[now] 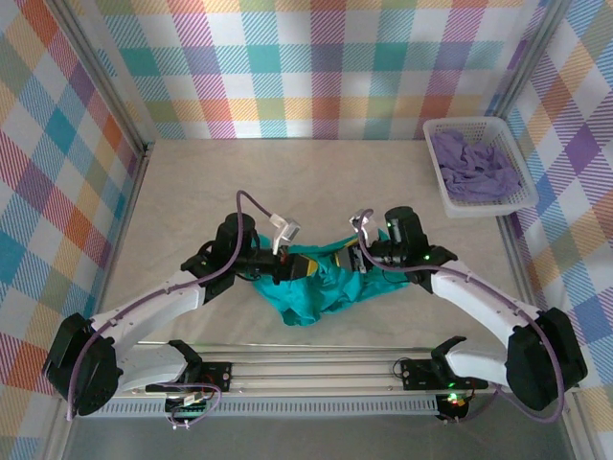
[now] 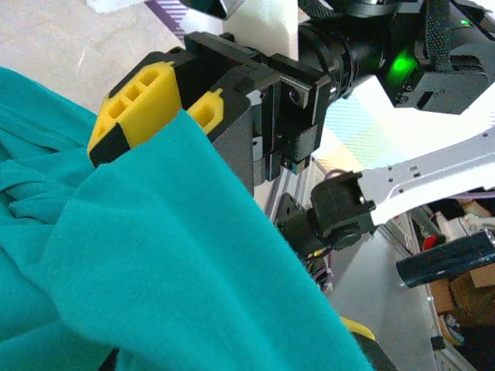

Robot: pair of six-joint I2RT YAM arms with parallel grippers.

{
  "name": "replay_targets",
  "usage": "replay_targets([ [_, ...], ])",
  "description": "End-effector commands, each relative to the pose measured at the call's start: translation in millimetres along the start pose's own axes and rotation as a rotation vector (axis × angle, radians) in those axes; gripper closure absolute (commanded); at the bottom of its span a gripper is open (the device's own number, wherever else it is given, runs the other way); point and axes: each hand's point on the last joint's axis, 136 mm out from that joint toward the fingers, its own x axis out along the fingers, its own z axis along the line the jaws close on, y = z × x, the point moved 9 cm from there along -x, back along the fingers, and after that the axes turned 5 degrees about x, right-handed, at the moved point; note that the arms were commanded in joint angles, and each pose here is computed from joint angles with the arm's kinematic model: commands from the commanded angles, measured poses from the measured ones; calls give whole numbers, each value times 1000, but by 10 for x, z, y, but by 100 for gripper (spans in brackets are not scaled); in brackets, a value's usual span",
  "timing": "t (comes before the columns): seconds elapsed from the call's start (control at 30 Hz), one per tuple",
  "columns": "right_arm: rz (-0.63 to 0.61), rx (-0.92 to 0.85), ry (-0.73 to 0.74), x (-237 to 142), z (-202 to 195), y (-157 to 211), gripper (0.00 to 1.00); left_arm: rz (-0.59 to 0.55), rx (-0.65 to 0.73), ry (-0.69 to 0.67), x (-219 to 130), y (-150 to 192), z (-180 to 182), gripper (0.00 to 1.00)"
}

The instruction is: Fold the inside-out t-shirt

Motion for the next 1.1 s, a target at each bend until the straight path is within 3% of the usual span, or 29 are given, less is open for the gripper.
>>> replay_targets([
  [0.0, 43, 27, 207, -107, -73, -32, 60, -70, 12, 10, -57, -133, -29, 100],
  [0.17, -34, -129, 138, -304, 140, -6, 54, -90, -57, -77, -89, -171, 111, 100],
  [0.47, -114, -282, 47, -434, 408, 49, 53, -87, -91, -120, -120, -178, 180, 100],
  [0.67, -37, -381, -97, -231, 667, 89, 67, -86, -95, -124, -139, -172, 176, 100],
  [1.07, 9, -338, 3, 99, 536, -90, 64, -77, -86, -118, -151, -159, 162, 100],
])
